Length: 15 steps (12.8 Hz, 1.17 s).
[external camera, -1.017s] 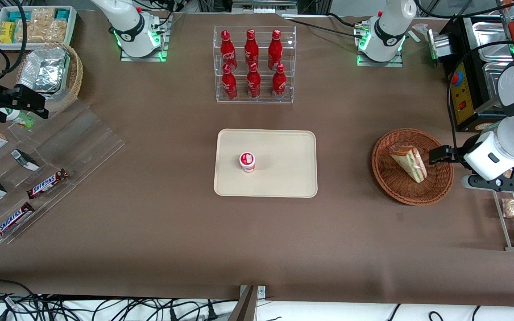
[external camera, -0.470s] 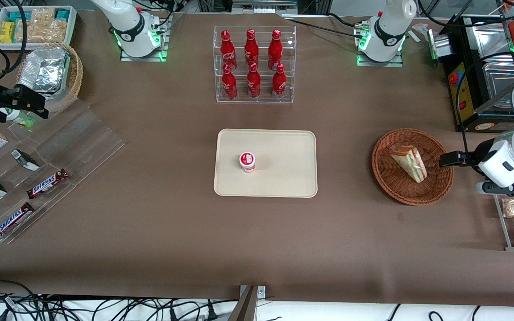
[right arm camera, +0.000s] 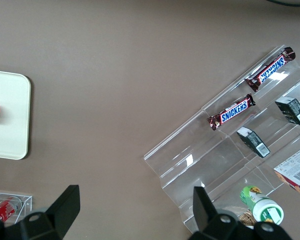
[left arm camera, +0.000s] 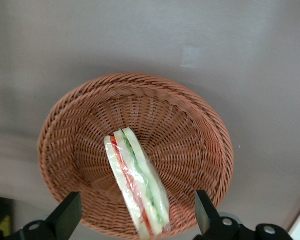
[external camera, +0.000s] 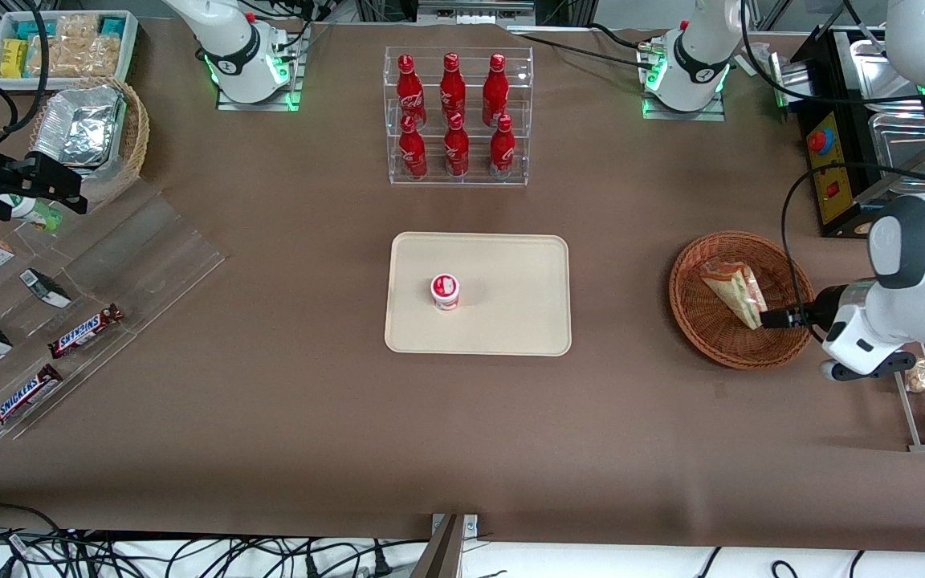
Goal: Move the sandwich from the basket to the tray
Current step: 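Lower the open left gripper and close it on the sandwich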
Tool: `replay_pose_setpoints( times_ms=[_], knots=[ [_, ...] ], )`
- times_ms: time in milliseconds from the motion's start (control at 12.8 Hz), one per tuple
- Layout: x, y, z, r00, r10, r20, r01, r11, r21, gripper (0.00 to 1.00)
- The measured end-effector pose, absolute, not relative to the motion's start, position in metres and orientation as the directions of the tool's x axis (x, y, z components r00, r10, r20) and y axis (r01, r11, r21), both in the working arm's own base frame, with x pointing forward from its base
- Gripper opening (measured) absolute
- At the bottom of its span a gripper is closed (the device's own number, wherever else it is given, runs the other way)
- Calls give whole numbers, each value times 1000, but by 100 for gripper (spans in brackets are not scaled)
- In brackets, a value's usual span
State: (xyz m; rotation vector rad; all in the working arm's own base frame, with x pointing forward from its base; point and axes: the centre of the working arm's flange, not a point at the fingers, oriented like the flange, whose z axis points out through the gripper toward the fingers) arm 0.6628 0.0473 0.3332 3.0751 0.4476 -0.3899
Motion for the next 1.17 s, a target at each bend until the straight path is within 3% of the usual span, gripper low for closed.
replay_pose_setpoints(
  times_ms=[313, 626, 1174],
  knots=[
    [633, 43, 288, 876, 456, -160, 450, -890, -72, 100],
    [593, 31, 283, 805, 582, -118, 572, -813, -110, 100],
    [553, 6, 254, 795, 603, -66, 595, -797, -102, 100]
  ],
)
